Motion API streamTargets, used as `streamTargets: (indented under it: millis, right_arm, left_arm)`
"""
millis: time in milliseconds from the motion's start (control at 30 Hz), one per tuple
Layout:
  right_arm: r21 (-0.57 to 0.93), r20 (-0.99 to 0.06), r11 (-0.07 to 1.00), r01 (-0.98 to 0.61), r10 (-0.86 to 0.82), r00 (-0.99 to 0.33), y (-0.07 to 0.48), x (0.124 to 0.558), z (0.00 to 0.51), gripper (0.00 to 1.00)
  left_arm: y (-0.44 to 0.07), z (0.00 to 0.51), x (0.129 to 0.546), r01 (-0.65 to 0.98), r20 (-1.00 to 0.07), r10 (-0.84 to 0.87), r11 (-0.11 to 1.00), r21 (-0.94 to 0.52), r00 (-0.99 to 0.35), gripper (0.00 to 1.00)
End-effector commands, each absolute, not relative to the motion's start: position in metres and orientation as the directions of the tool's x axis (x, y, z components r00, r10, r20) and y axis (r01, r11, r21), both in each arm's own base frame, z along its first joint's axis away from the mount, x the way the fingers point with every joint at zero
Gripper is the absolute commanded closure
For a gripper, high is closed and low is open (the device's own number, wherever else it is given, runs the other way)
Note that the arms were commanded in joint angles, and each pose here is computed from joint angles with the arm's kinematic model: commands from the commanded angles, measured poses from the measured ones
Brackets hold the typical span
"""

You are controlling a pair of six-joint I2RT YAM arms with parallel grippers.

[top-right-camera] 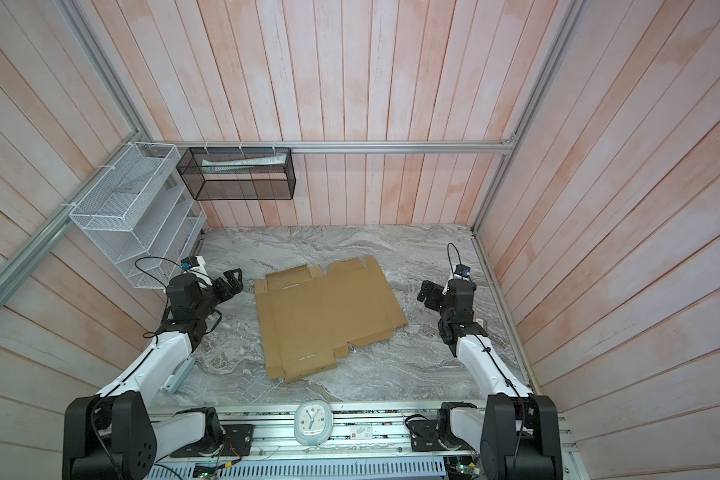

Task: Fold the paper box
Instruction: 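Move both grippers forward onto the flat cardboard blank's near edges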

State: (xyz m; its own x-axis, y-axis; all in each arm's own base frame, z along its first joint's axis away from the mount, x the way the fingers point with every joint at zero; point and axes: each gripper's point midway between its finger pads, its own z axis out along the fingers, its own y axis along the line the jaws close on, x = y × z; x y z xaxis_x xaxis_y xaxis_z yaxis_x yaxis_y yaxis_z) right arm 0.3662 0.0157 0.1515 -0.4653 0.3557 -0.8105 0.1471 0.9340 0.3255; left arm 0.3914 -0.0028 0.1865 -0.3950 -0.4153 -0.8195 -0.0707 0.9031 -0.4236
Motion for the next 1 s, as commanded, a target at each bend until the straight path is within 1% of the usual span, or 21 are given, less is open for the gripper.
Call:
streamTargets:
  millis: [0, 33, 67, 100, 133, 167, 200, 233, 333, 400, 500, 633, 833, 933, 967]
  right_arm:
    - [0.351, -0.772, 0.933, 0.085, 0.339, -0.538, 0.049, 0.363, 0.151, 0.1]
    - [0.353, -0.768, 0.933, 0.067, 0.33, -0.549, 0.058, 0.363, 0.151, 0.2]
    - [0.356, -0.764, 0.933, 0.056, 0.324, -0.558, 0.066, 0.363, 0.151, 0.32]
    - [0.363, -0.758, 0.931, 0.044, 0.322, -0.567, 0.075, 0.363, 0.15, 0.46]
    - [0.37, -0.75, 0.928, 0.029, 0.317, -0.58, 0.084, 0.363, 0.149, 0.57]
    - [0.373, -0.742, 0.928, 0.018, 0.309, -0.595, 0.092, 0.364, 0.147, 0.66]
    - [0.372, -0.731, 0.928, 0.006, 0.297, -0.614, 0.101, 0.364, 0.143, 0.74]
    - [0.371, -0.721, 0.929, -0.006, 0.284, -0.632, 0.109, 0.364, 0.139, 0.8]
    - [0.373, -0.694, 0.927, -0.047, 0.245, -0.677, 0.136, 0.365, 0.128, 0.91]
    - [0.386, -0.673, 0.92, -0.072, 0.228, -0.704, 0.153, 0.363, 0.12, 0.96]
    - [0.388, -0.643, 0.915, -0.11, 0.184, -0.743, 0.177, 0.358, 0.106, 1.0]
    - [0.386, -0.592, 0.914, -0.123, 0.144, -0.793, 0.2, 0.346, 0.083, 1.0]
    - [0.414, -0.519, 0.905, -0.101, 0.143, -0.843, 0.213, 0.333, 0.054, 1.0]
    - [0.414, -0.498, 0.907, -0.082, 0.151, -0.854, 0.212, 0.33, 0.045, 1.0]
    - [0.413, -0.493, 0.908, -0.076, 0.152, -0.857, 0.212, 0.329, 0.042, 1.0]
  left_arm:
    - [-0.034, 0.187, 0.391, 0.017, -0.816, -0.347, 0.917, -0.399, -0.462, 0.0]
    - [-0.043, 0.186, 0.392, 0.035, -0.814, -0.332, 0.918, -0.395, -0.476, 0.0]
    - [-0.05, 0.184, 0.393, 0.049, -0.81, -0.318, 0.919, -0.391, -0.493, 0.0]
    - [-0.058, 0.182, 0.394, 0.065, -0.805, -0.301, 0.92, -0.385, -0.512, 0.02]
    - [-0.066, 0.18, 0.396, 0.082, -0.8, -0.28, 0.922, -0.378, -0.53, 0.05]
    - [-0.072, 0.177, 0.397, 0.095, -0.793, -0.263, 0.923, -0.372, -0.55, 0.08]
    - [-0.079, 0.173, 0.399, 0.107, -0.785, -0.248, 0.923, -0.369, -0.568, 0.12]
    - [-0.086, 0.17, 0.401, 0.119, -0.777, -0.234, 0.922, -0.368, -0.585, 0.18]
    - [-0.102, 0.158, 0.404, 0.152, -0.751, -0.202, 0.915, -0.373, -0.628, 0.38]
    - [-0.109, 0.149, 0.404, 0.157, -0.731, -0.189, 0.913, -0.377, -0.655, 0.53]
    - [-0.121, 0.135, 0.404, 0.166, -0.696, -0.174, 0.905, -0.392, -0.696, 0.63]
    - [-0.131, 0.112, 0.398, 0.147, -0.636, -0.17, 0.898, -0.415, -0.753, 0.78]
    - [-0.134, 0.082, 0.385, 0.087, -0.566, -0.193, 0.898, -0.43, -0.801, 0.88]
    - [-0.13, 0.072, 0.379, 0.049, -0.542, -0.213, 0.903, -0.427, -0.813, 0.97]
    - [-0.129, 0.068, 0.377, 0.036, -0.532, -0.218, 0.904, -0.426, -0.818, 0.98]
